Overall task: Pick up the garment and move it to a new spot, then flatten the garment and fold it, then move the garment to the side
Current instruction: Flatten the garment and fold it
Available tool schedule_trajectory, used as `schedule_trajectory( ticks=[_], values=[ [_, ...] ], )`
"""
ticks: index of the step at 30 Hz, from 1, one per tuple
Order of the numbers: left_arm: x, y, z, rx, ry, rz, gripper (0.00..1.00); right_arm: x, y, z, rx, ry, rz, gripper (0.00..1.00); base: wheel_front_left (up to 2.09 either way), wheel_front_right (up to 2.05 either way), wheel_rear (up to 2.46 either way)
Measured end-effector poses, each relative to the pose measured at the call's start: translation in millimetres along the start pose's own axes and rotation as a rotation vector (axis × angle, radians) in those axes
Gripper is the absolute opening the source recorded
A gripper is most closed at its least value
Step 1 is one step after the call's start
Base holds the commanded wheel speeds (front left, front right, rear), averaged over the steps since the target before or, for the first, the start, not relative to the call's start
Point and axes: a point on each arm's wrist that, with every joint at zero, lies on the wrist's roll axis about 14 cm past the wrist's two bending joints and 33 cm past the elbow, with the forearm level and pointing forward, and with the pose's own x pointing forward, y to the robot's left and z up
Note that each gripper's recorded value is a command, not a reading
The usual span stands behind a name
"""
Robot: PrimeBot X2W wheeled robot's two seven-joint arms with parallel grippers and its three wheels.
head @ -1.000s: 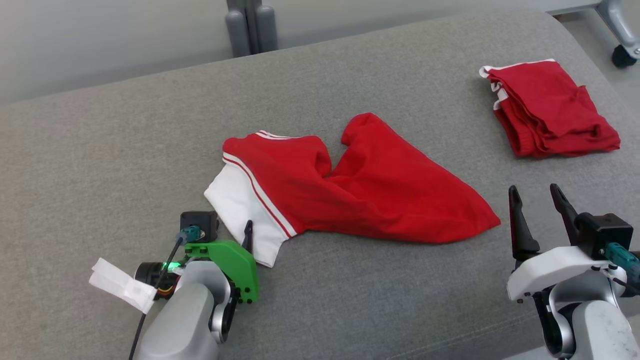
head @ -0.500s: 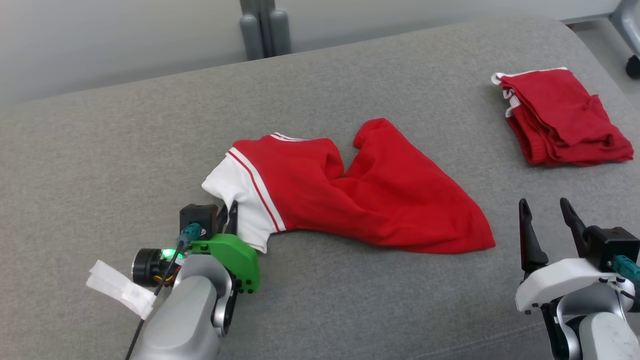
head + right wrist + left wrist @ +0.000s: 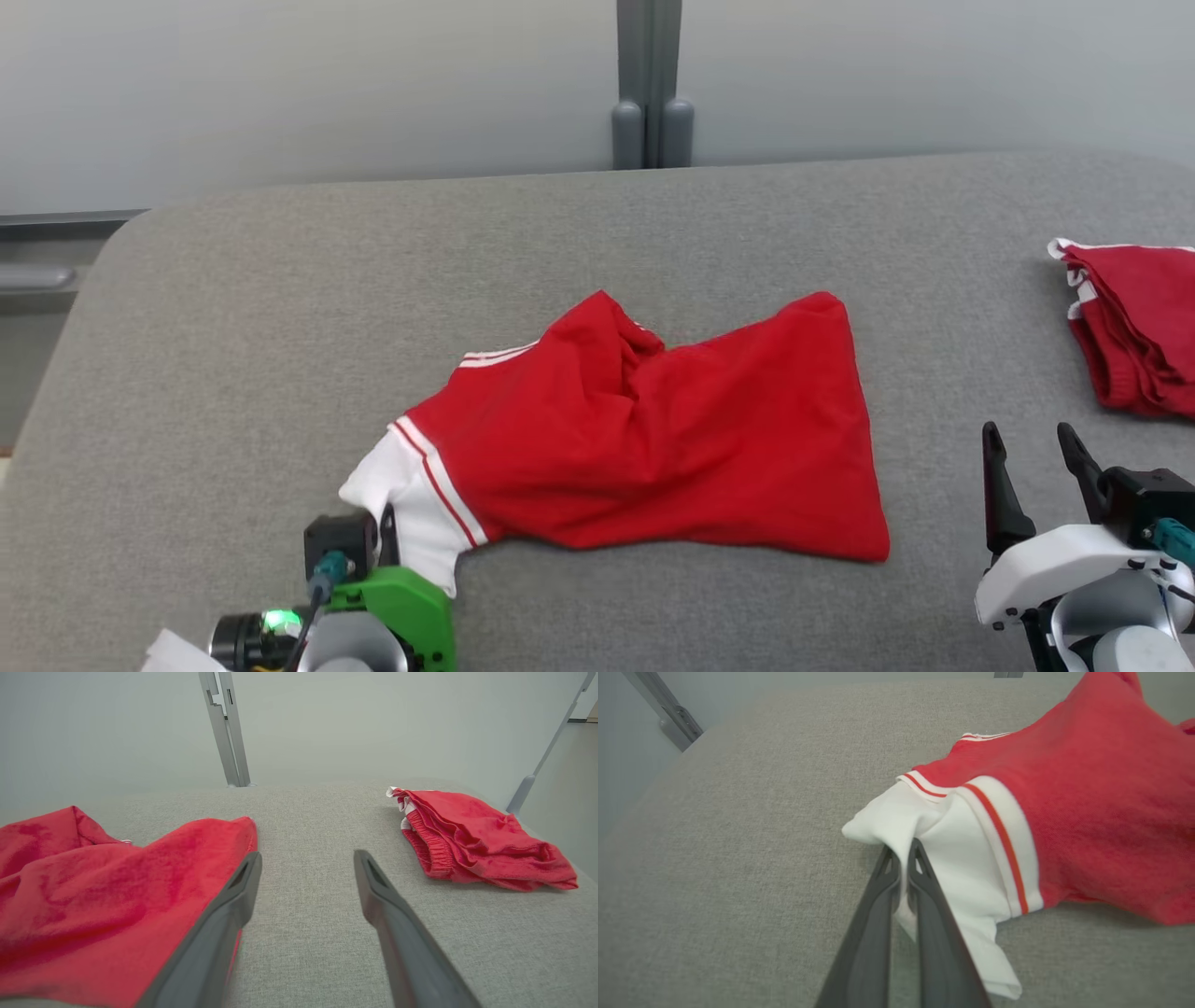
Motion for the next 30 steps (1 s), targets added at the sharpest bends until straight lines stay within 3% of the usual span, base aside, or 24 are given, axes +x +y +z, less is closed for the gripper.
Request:
schedule_trajectory(
  ticks=[3, 4, 5, 6, 7, 14, 19, 24, 30],
  values=[
    [-18.5, 2.1, -14.1, -0.023, 0.033, 0.018, 0.0, 2.9, 5.6, 3.8, -0.001, -0.011, 0.017, 1.0, 0.0, 0.0, 0.0],
    [-24.2, -0.6, -18.9, -0.029, 0.045, 0.013, 0.12, 3.6, 6.4, 5.4, -0.001, -0.015, 0.019, 1.0, 0.0, 0.0, 0.0],
    [-28.4, -3.9, -22.2, -0.036, 0.054, 0.007, 0.31, 4.0, 5.8, 7.0, -0.001, -0.02, 0.017, 1.0, 0.0, 0.0, 0.0],
    [-31.2, -7.4, -24.1, -0.041, 0.062, -0.001, 0.74, 4.0, 4.9, 8.2, -0.002, -0.023, 0.014, 1.0, 0.0, 0.0, 0.0],
    [-33.7, -12.5, -25.2, -0.044, 0.064, -0.014, 1.0, 3.7, 3.5, 9.1, -0.005, -0.026, 0.011, 1.0, 0.0, 0.0, 0.0],
    [-33.3, -42.5, -7.0, -0.067, 0.007, -0.092, 1.0, -2.1, -16.4, 13.1, -0.018, -0.033, -0.047, 1.0, 0.0, 0.0, 0.0],
    [-29.3, -37.1, 18.0, -0.071, -0.079, -0.077, 1.0, -4.0, -16.6, 16.5, -0.028, -0.038, -0.048, 1.0, 0.0, 0.0, 0.0],
    [-31.0, -25.2, 42.0, -0.082, -0.157, -0.042, 1.0, 0.0, 5.2, 17.6, -0.028, -0.039, 0.016, 1.0, 0.0, 0.0, 0.0],
    [-36.0, -6.0, 55.8, -0.095, -0.206, 0.012, 1.0, 9.9, 69.6, 9.1, -0.031, -0.011, 0.203, 1.0, 0.0, 0.0, 0.0]
  ],
)
